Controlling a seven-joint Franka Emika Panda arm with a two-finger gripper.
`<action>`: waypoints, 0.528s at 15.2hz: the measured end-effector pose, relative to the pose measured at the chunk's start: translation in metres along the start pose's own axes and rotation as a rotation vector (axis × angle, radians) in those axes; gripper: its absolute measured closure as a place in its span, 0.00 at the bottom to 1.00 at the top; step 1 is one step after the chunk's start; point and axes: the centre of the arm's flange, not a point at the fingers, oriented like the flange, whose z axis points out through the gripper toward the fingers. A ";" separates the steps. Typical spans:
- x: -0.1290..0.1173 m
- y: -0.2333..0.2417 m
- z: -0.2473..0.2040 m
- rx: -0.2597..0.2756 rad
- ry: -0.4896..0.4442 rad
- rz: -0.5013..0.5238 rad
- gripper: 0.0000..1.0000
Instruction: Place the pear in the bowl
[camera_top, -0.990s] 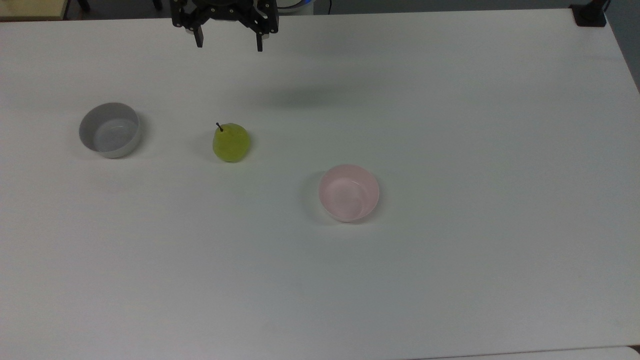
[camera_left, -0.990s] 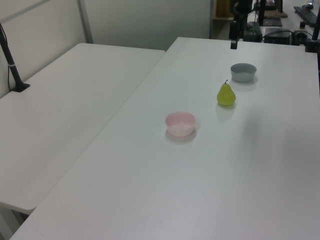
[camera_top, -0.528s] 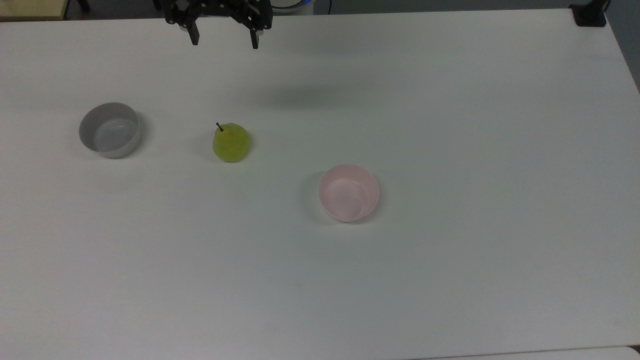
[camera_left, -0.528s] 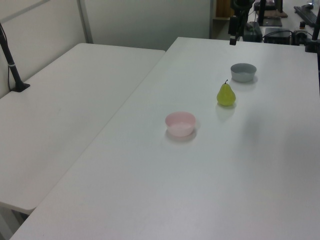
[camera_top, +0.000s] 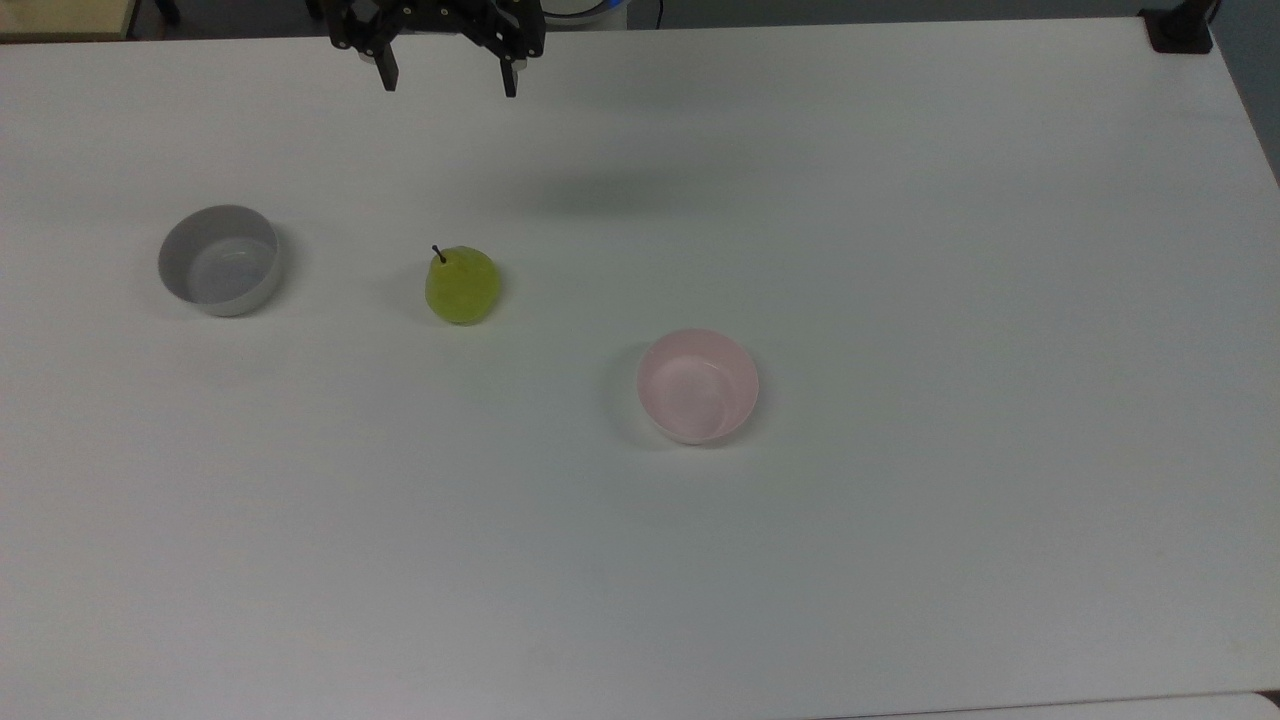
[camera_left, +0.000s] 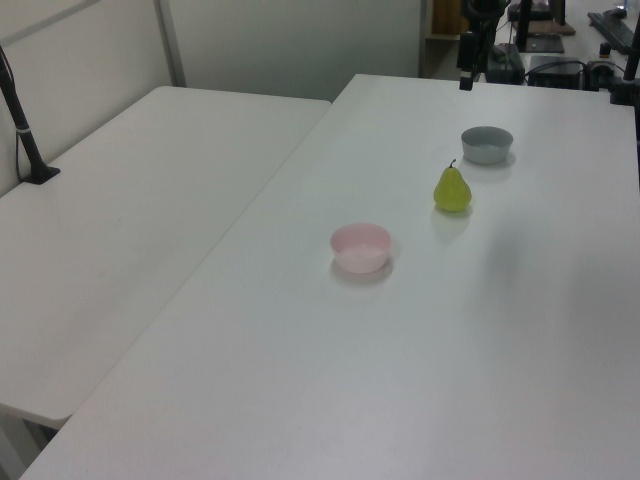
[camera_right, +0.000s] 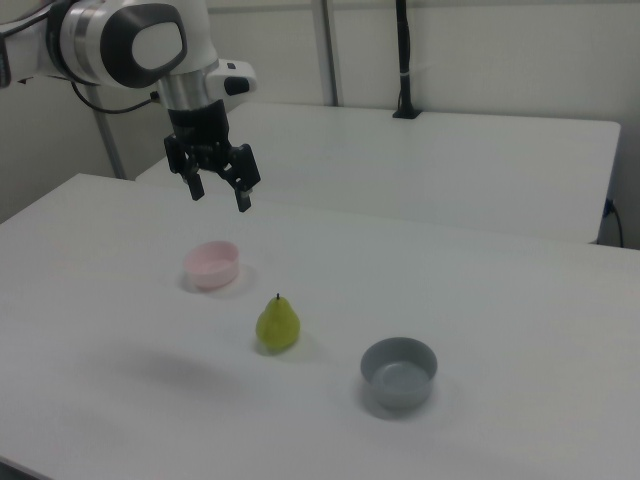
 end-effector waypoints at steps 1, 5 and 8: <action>0.000 0.001 0.000 0.000 0.000 -0.010 0.00; 0.004 0.007 0.012 -0.001 -0.022 -0.091 0.00; 0.017 0.005 0.046 -0.006 -0.047 -0.114 0.00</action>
